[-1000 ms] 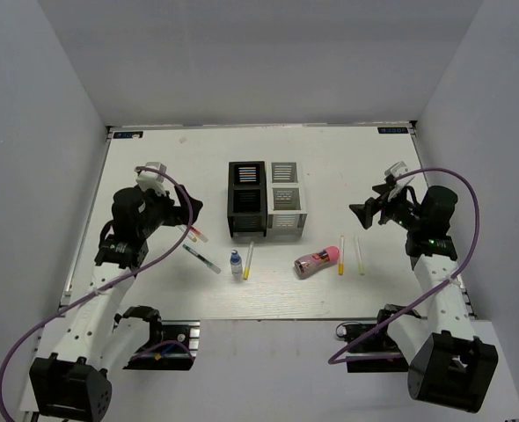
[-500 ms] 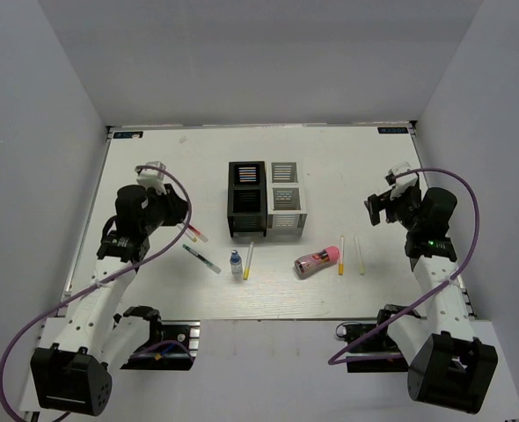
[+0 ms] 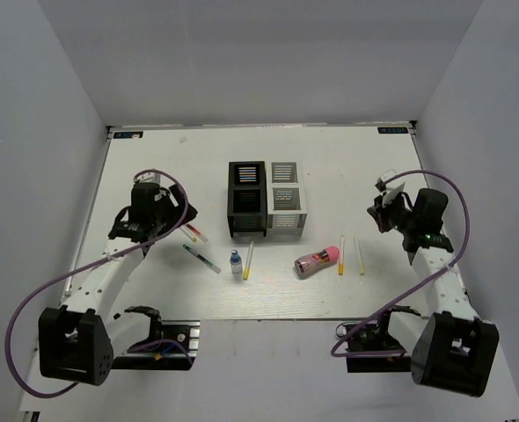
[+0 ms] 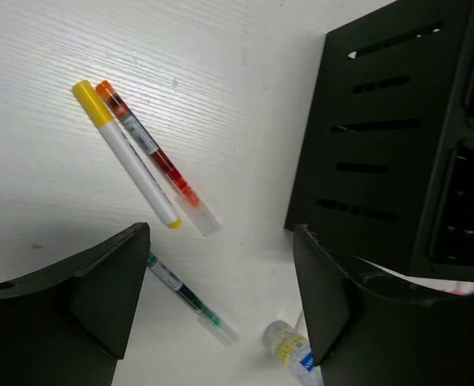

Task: Sort the stationery into containers
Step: Pick up the pen from the center of the board.

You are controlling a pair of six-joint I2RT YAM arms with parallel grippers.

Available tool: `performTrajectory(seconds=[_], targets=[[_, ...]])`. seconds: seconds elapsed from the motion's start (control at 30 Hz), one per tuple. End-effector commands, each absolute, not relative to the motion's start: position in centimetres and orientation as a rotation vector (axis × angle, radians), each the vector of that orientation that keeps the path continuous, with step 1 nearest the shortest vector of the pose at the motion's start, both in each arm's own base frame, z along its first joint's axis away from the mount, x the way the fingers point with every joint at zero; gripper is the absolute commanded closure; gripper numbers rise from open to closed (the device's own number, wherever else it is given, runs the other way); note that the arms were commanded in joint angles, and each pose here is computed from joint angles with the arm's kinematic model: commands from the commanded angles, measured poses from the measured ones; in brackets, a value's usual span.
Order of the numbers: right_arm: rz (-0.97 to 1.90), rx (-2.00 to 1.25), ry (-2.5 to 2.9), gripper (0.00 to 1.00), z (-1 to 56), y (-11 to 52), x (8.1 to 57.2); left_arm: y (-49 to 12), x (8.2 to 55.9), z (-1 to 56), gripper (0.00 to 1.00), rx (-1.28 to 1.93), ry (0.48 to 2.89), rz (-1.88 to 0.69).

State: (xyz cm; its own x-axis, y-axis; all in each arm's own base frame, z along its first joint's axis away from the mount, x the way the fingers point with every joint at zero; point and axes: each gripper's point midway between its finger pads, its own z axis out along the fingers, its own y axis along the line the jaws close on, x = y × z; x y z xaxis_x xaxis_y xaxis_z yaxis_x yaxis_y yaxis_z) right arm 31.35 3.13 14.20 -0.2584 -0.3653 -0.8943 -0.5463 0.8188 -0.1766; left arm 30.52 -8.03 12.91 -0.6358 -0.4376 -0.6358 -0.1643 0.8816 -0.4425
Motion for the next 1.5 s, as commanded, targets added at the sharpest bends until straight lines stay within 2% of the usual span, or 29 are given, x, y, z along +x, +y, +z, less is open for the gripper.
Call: performTrajectory(seconds=[0.0, 0.03, 0.07, 0.13, 0.17, 0.23, 0.27, 0.3, 0.33, 0.37, 0.4, 0.47, 0.53, 0.7, 0.97, 1.13, 1.47], targets=[[0.431, -0.739, 1.839, 1.00, 16.4, 6.1, 31.2, -7.5, 32.3, 14.7, 0.20, -0.522, 2.183, -0.421], [0.449, -0.743, 1.835, 0.92, 16.9, 6.3, 31.4, -7.8, 32.8, 14.1, 0.25, -0.520, 2.208, -0.429], [0.489, -0.741, 1.865, 0.60, 16.0, 6.5, 31.3, -8.0, 33.1, 13.7, 0.33, -0.519, 2.225, -0.433], [0.516, -0.745, 1.861, 0.41, 16.2, 6.8, 31.4, -8.0, 33.5, 13.1, 0.35, -0.526, 2.253, -0.423], [0.518, -0.741, 1.862, 0.37, 16.1, 6.7, 31.5, -7.6, 33.3, 11.9, 0.35, -0.547, 2.292, -0.383], [0.493, -0.727, 1.861, 0.39, 16.0, 6.6, 31.6, -7.1, 33.4, 11.7, 0.35, -0.562, 2.295, -0.345], [0.490, -0.710, 1.863, 0.60, 15.9, 6.5, 31.7, -6.7, 33.3, 11.4, 0.33, -0.575, 2.301, -0.314], [0.464, -0.712, 1.825, 0.72, 16.7, 6.4, 32.2, -6.7, 33.5, 11.4, 0.30, -0.576, 2.304, -0.312], [0.474, -0.701, 1.826, 0.80, 16.6, 6.5, 32.1, -6.5, 33.3, 11.0, 0.24, -0.584, 2.319, -0.294], [0.493, -0.692, 1.828, 0.95, 16.4, 6.7, 31.9, -6.5, 33.3, 10.7, 0.23, -0.585, 2.328, -0.290], [0.495, -0.691, 1.818, 0.99, 16.5, 6.8, 32.0, -6.6, 33.6, 10.7, 0.23, -0.585, 2.328, -0.290], [0.531, -0.676, 1.824, 0.99, 16.2, 7.1, 31.7, -6.4, 33.8, 9.6, 0.24, -0.609, 2.349, -0.269], [0.528, -0.675, 1.808, 0.95, 16.1, 7.1, 32.0, -6.5, 34.5, 9.7, 0.30, -0.607, 2.343, -0.271], [0.540, -0.671, 1.815, 0.95, 15.3, 7.2, 31.8, -7.2, 35.9, 8.5, 0.40, -0.625, 2.362, -0.275], [0.543, -0.670, 1.810, 0.93, 14.7, 7.3, 31.5, -6.2, 36.0, 6.8, 0.40, -0.667, 2.389, -0.188], [0.536, -0.674, 1.805, 0.92, 14.8, 7.3, 31.4, -5.9, 36.5, 5.5, 0.45, -0.680, 2.417, -0.146], [0.521, -0.670, 1.788, 0.92, 15.0, 7.2, 31.3, -5.6, 36.6, 5.3, 0.45, -0.700, 2.424, -0.116]])
